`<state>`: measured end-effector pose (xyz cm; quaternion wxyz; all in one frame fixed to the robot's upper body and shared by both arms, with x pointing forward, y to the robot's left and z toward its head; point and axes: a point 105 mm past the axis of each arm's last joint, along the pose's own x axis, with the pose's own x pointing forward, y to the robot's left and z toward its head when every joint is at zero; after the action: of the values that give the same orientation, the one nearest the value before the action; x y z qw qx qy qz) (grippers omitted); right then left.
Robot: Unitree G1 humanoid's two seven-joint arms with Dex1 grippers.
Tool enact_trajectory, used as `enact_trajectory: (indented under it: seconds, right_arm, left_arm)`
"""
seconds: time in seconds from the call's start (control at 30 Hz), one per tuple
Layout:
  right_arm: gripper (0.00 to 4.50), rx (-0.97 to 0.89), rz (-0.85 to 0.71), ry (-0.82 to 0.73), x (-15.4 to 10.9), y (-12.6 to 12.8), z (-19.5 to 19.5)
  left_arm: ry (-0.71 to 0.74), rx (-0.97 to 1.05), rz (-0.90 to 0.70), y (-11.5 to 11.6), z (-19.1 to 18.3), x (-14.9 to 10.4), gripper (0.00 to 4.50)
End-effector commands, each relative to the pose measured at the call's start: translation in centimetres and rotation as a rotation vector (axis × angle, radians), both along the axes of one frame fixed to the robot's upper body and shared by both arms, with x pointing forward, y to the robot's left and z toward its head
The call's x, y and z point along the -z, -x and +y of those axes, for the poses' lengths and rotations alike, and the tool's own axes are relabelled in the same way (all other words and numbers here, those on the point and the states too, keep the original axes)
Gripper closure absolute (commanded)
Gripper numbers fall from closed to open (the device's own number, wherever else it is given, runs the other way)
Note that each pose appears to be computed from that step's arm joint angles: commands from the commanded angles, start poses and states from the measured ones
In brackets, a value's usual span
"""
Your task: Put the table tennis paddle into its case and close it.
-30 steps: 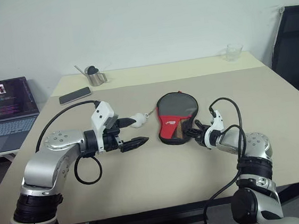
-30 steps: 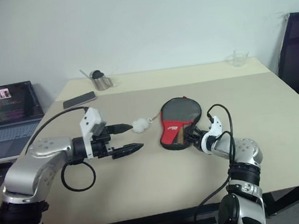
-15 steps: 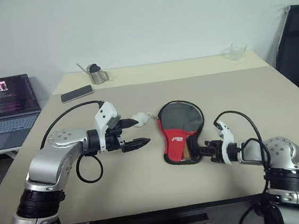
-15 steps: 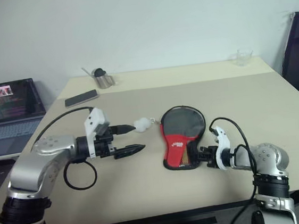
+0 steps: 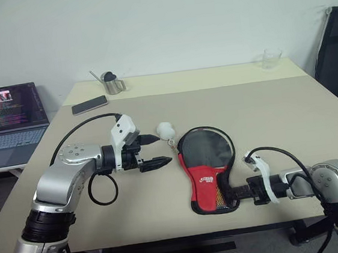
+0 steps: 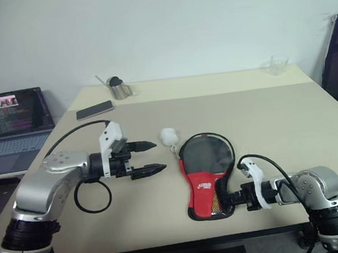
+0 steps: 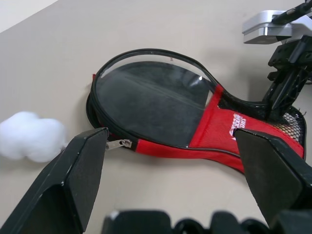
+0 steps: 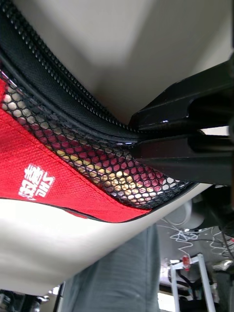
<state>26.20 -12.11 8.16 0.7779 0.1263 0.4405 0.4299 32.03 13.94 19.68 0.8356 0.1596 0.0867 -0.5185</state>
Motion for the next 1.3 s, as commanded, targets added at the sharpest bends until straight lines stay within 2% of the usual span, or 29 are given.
enact_trajectory:
  seconds: [0.03,0.17,0.43,0.63,0.77,0.93,1.07,1.1,1.2,1.3]
  right_arm:
    - [4.47,-0.112,0.060,-0.010,0.7,2.4,0.7]
    - [4.47,-0.145,0.063,-0.008,0.8,3.1,0.5]
    - [4.47,-0.134,0.058,-0.023,0.7,2.9,0.8]
    - [4.47,-0.145,-0.016,0.010,0.4,2.5,0.8]
    - [3.38,-0.124,-0.028,0.020,0.1,1.9,0.4]
    - [1.65,-0.108,-0.099,0.030,-1.7,1.3,-1.0]
    - [0.24,-0.058,-0.200,0.085,-3.9,0.7,-3.7]
    - [0.02,-0.044,-0.231,0.092,-4.6,0.3,-4.3]
    - [0.02,-0.012,-0.373,0.102,-7.3,-1.5,-4.6]
    - [0.02,-0.033,-0.571,0.084,-10.3,-3.5,-2.8]
  left_arm:
    - [-0.011,0.020,-0.049,0.3,-0.1,-1.1,0.00]
    - [-0.012,0.021,-0.048,0.3,-0.2,-1.1,0.00]
    - [-0.013,0.017,-0.047,0.2,-0.1,-1.1,0.00]
    - [-0.013,0.008,-0.052,0.0,0.0,-1.1,0.00]
    - [-0.014,0.001,-0.053,-0.1,0.0,-1.0,0.00]
    - [-0.009,-0.029,-0.068,-0.5,0.4,-1.2,0.00]
    - [-0.002,-0.090,-0.092,-1.2,1.3,-1.5,0.00]
    - [0.002,-0.108,-0.100,-1.5,1.6,-1.6,0.00]
    - [0.029,-0.202,-0.140,-3.1,2.3,-2.3,0.00]
    - [0.066,-0.291,-0.161,-4.8,2.8,-2.8,0.00]
